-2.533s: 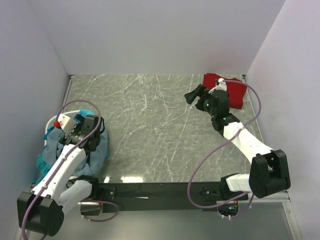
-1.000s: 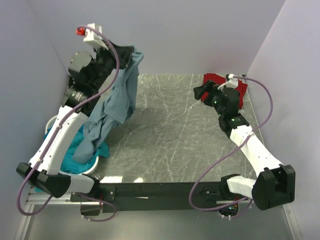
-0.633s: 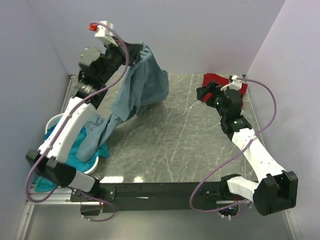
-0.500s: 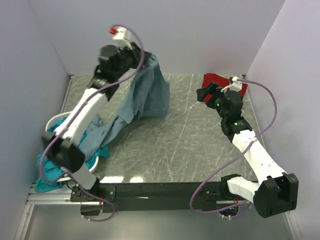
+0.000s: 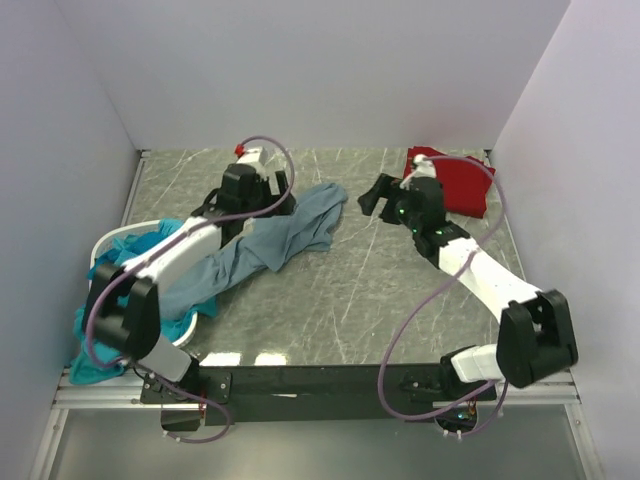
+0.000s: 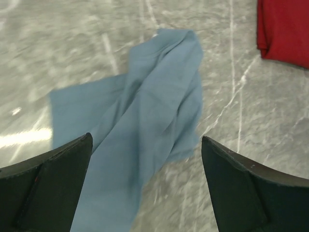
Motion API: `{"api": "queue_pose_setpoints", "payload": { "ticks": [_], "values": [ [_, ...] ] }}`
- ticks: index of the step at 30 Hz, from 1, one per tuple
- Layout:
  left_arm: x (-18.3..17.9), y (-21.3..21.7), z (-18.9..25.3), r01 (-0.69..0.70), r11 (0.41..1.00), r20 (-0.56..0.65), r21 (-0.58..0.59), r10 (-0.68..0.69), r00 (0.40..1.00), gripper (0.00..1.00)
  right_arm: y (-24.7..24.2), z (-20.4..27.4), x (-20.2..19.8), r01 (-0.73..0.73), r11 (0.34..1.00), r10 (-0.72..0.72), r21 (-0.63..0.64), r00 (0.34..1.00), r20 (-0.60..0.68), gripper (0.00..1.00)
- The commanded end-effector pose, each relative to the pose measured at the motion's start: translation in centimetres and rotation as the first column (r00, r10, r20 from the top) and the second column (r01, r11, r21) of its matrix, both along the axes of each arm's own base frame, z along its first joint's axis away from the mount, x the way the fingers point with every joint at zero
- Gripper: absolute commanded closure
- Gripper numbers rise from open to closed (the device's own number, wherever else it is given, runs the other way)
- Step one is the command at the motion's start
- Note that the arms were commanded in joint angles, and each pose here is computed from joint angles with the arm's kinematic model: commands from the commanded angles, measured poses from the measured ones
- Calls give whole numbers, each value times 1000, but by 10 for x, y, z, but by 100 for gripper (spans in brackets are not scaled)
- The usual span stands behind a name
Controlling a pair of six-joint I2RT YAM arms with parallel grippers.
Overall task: Fold and stack the t-shirts
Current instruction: Move the tshirt to the center of the board, then flatten the tshirt out
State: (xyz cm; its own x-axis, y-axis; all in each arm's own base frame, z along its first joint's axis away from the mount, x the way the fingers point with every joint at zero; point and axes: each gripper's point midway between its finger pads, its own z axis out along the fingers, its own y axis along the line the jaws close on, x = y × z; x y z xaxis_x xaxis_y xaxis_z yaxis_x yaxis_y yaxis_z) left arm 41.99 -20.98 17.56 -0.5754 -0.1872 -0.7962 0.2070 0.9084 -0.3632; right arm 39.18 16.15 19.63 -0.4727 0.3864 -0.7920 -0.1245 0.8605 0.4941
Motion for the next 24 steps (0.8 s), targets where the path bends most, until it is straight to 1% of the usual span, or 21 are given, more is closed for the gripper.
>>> {"api": "queue_pose_setpoints", "payload": {
  "ticks": [1,2,3,4,5,6,7,8,12,14,15,16,18,21,22,23,24],
  "values": [
    [-13,25,17,-135,990,98,42,130,987,0,34,40,15,-83,997,82,3,991,102,6],
    [-22,31,-2,-152,985,61,79,148,987,1,40,38,16,-95,995,94,2,991,94,6],
    [-29,35,-11,-169,980,43,108,166,985,1,47,32,19,-114,994,114,-3,990,78,7],
    [-39,34,-16,-170,978,31,125,167,985,1,53,35,20,-126,992,126,3,989,83,7],
    [-48,42,-30,-194,968,12,161,195,981,1,60,34,19,-146,989,145,4,986,79,7],
    [-54,44,-37,-197,965,1,171,200,980,1,64,30,20,-156,988,156,4,985,70,7],
    [-59,43,-36,-201,967,1,157,204,979,0,66,33,20,-161,987,160,5,984,74,7],
    [-67,47,-48,-203,965,-19,167,209,978,0,70,31,19,-170,985,170,3,983,72,7],
    [-77,50,-72,-193,964,-68,182,208,976,1,70,35,19,-168,986,167,2,983,80,7],
    [-80,47,-100,-168,962,-132,217,199,971,1,67,35,18,-159,987,159,-10,984,81,7],
    [-79,48,-100,-176,960,-125,219,206,971,0,67,35,17,-161,987,162,-13,983,82,7],
    [-80,47,-111,-179,953,-141,243,217,966,1,66,35,17,-156,988,157,-18,984,81,7],
    [-77,49,-122,-200,939,-135,280,245,960,0,64,37,15,-152,988,154,-24,984,87,7],
    [-72,49,-132,-200,930,-146,307,254,956,1,59,37,15,-137,990,140,-38,986,87,7],
    [-72,49,-141,-194,924,-158,331,257,953,3,59,37,14,-139,989,142,-40,986,86,7],
    [-71,48,-143,-196,920,-157,339,261,953,10,58,37,14,-134,990,138,-45,987,88,7],
    [-70,49,-144,-202,916,-153,347,268,951,30,57,39,13,-131,990,135,-45,987,91,7]
  ]
}}
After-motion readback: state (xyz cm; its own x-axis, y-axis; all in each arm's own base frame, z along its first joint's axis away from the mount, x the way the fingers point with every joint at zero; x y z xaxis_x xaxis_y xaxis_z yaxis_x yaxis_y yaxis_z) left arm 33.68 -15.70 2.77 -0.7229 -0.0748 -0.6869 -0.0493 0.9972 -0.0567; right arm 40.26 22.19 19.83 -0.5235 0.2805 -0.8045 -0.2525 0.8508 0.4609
